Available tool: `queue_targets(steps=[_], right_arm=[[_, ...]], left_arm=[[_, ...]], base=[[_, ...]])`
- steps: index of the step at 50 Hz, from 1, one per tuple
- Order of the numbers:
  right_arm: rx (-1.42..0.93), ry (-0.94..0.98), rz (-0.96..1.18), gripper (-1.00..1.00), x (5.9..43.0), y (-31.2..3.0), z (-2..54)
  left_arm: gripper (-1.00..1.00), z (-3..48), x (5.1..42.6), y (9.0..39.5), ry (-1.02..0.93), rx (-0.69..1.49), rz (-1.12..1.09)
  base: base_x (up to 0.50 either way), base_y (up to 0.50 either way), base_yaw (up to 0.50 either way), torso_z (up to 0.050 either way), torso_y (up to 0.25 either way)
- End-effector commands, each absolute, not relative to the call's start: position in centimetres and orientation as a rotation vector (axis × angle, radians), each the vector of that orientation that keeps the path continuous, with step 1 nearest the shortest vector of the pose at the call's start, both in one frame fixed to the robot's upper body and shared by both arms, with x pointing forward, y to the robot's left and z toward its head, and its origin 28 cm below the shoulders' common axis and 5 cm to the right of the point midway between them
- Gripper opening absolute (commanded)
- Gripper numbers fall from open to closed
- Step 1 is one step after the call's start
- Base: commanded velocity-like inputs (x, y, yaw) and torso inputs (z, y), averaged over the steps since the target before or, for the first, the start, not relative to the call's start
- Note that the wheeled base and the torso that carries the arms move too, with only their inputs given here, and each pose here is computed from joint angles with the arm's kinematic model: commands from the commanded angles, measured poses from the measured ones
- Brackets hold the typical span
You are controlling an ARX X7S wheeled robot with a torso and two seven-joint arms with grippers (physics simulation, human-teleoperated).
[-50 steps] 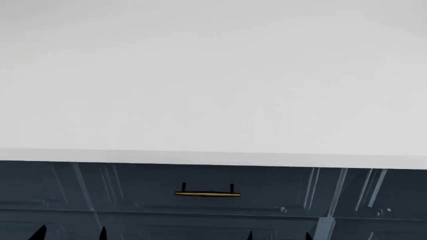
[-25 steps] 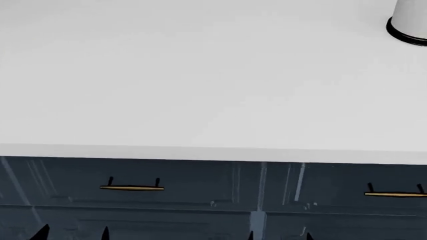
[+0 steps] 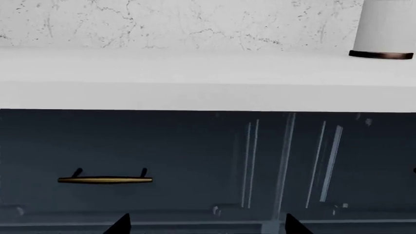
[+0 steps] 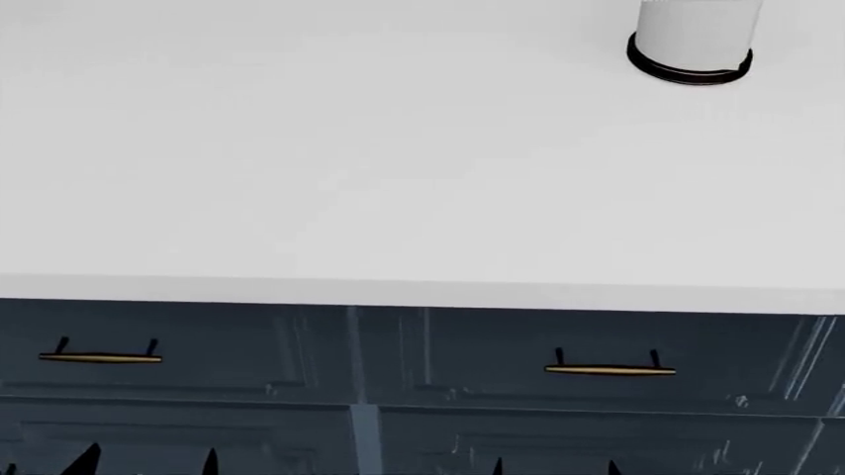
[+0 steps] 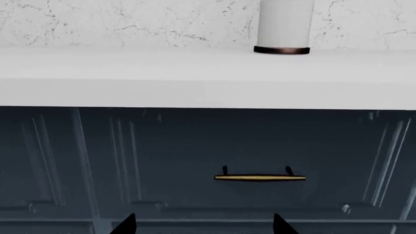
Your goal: Navigate to the stove.
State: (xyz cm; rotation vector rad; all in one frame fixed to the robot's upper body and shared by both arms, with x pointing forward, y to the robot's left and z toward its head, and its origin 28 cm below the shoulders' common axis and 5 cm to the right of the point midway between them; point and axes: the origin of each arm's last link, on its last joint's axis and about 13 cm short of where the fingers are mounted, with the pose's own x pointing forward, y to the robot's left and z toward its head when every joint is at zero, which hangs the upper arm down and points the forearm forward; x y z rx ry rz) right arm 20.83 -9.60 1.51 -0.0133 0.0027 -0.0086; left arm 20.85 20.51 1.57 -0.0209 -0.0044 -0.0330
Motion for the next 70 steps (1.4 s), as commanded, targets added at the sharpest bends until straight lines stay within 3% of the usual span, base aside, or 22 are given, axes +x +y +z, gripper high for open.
queue_targets(steps=[1,70], right_arm=[[-0.016,0.007,-0.008,1.0,20.86,-9.62,1.49],[-0.026,0.012,-0.005,1.0,20.66,-9.61,1.55]], left_arm=[[1.0,1.6,20.9,20.48,0.003,-0.024,-0.035],[1.0,1.71,20.95,20.48,0.01,-0.031,-0.039]], base=[[-0.02,-0.5,0.0,0.0,0.0],[-0.01,-0.5,0.0,0.0,0.0]])
